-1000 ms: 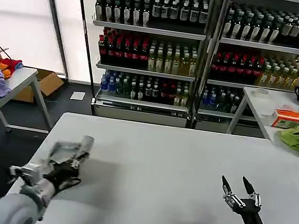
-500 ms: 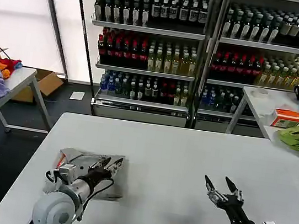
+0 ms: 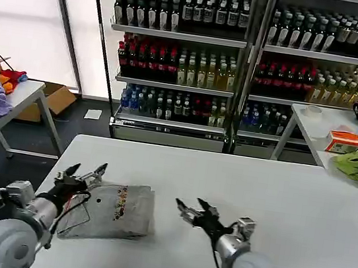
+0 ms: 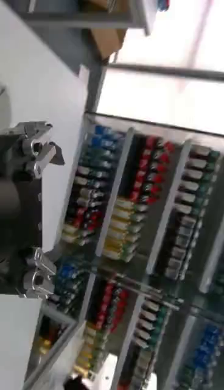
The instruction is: Fold and organize the clothes.
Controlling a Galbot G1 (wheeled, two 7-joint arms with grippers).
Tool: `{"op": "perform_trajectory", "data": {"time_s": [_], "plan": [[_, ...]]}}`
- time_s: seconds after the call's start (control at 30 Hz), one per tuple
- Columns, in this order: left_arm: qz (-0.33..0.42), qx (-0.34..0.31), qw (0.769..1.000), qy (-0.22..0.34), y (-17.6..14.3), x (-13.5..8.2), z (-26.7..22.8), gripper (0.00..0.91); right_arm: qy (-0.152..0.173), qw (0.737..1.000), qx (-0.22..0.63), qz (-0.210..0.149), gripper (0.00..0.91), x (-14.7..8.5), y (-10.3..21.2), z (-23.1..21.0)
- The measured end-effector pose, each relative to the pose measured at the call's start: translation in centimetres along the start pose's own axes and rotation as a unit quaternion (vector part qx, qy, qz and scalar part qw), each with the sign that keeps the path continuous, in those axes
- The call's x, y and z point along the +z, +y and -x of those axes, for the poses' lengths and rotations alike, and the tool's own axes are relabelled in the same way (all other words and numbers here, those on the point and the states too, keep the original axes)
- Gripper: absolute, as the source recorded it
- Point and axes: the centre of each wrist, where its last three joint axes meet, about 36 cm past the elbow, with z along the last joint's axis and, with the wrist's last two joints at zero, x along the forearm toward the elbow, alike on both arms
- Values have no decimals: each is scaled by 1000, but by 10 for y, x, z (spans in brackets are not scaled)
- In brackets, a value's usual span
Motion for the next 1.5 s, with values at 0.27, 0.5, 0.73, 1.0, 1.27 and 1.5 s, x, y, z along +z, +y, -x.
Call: {"op": "perform_trajectory", "data": {"time_s": [0.27,0.5,0.73,1.0,1.27,1.5], "plan": [[14,-26,999,-22,17,-12,-18,907,76,997,-27,8,0,21,14,46],[18,-41,998,-34,25,-17,-22,907,97,994,-38,21,0,31,20,70],[18,-48,998,-39,29,-18,-25,907,96,993,-65,33,0,30,24,87],[16,-61,997,-45,36,-21,-29,907,89,992,-81,38,0,26,23,92],[19,-67,996,-47,41,-22,-32,907,81,993,-77,46,0,19,12,75],[16,-69,996,-47,44,-22,-29,907,75,995,-39,44,0,7,-22,34]]}}
